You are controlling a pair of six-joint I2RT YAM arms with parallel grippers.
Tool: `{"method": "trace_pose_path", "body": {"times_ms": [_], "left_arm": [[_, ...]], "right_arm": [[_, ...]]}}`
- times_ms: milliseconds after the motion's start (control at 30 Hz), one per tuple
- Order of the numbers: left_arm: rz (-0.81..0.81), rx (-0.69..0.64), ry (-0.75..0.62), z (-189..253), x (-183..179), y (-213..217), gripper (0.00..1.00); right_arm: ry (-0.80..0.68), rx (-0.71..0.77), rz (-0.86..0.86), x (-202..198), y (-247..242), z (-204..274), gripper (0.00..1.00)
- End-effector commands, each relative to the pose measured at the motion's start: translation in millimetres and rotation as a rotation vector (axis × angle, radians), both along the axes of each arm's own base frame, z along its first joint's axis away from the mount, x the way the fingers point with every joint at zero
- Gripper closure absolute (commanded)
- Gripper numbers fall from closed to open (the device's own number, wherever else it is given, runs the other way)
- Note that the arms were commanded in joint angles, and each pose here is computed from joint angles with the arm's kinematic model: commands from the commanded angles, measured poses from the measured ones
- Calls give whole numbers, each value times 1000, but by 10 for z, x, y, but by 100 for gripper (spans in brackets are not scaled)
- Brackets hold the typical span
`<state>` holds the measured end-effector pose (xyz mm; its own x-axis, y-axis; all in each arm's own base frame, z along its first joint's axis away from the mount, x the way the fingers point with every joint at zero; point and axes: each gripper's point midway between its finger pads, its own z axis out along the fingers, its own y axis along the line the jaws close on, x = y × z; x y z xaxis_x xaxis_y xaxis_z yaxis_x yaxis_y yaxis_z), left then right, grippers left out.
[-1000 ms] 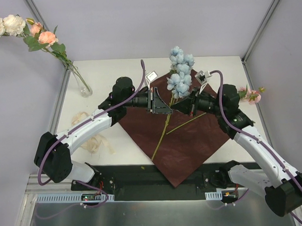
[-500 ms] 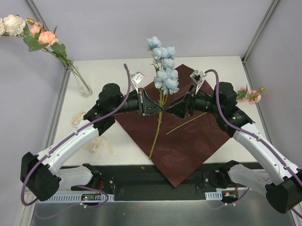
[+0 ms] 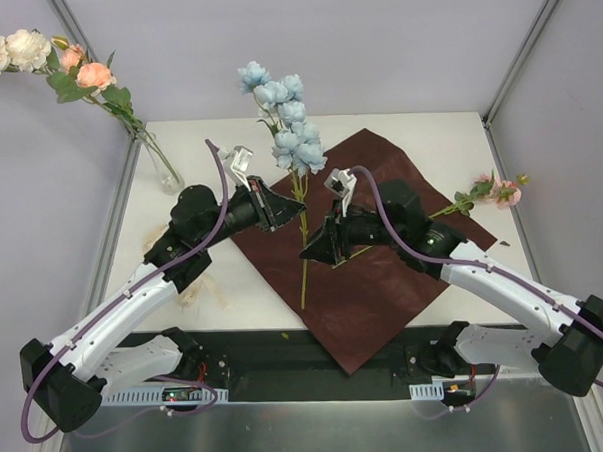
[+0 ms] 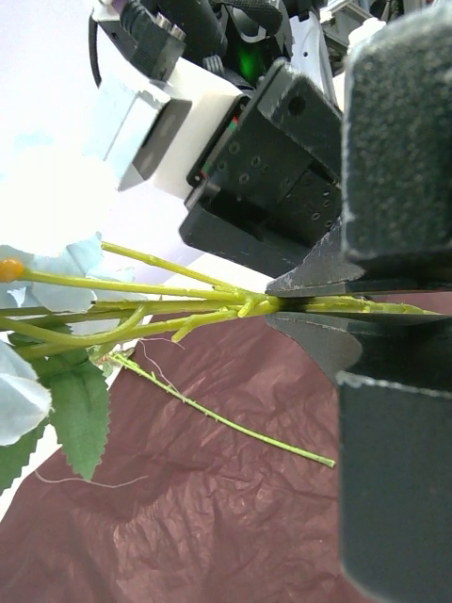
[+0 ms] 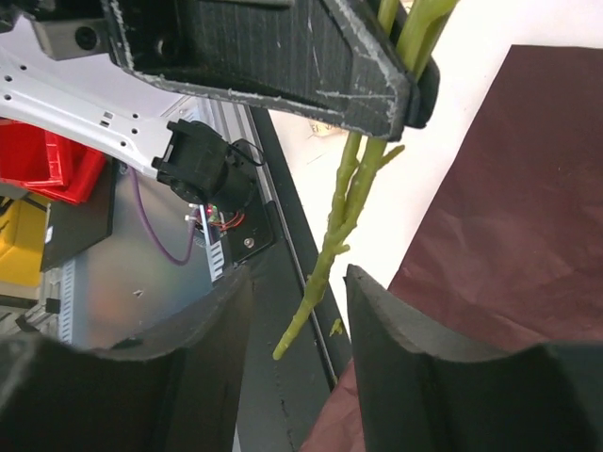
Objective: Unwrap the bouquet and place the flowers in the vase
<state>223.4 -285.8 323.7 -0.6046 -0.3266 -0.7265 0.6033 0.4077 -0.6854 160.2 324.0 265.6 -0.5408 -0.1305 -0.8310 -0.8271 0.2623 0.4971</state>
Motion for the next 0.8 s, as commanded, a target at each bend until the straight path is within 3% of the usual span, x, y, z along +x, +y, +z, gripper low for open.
{"method": "trace_pose_path", "body": {"times_ms": [0,133,267,300,467,600,767], "left_arm": [[30,-88,-85,336,-25,59,100],[21,-97,-80,371,-67,73,100],[15,-70,-61,329,-101,95,100],[20,-67,-66,372,-104,119,100],[-8,-76,-3,366,-122,232,60],[-63,-92,61,327,-103,319,52],[-121,-91,35,391,-178,349,40]], "right_arm": [[-92,47,-5,65,142,306,58],[-100,47,-27,119,184,316,71],[-124,49,-18,127,197,335,100],[-131,51,-11,112,191,344,100],[-187,43,10,78,141,333,100],[-213,31,7,79,97,335,100],[-204,15,13,68,88,298,99]]}}
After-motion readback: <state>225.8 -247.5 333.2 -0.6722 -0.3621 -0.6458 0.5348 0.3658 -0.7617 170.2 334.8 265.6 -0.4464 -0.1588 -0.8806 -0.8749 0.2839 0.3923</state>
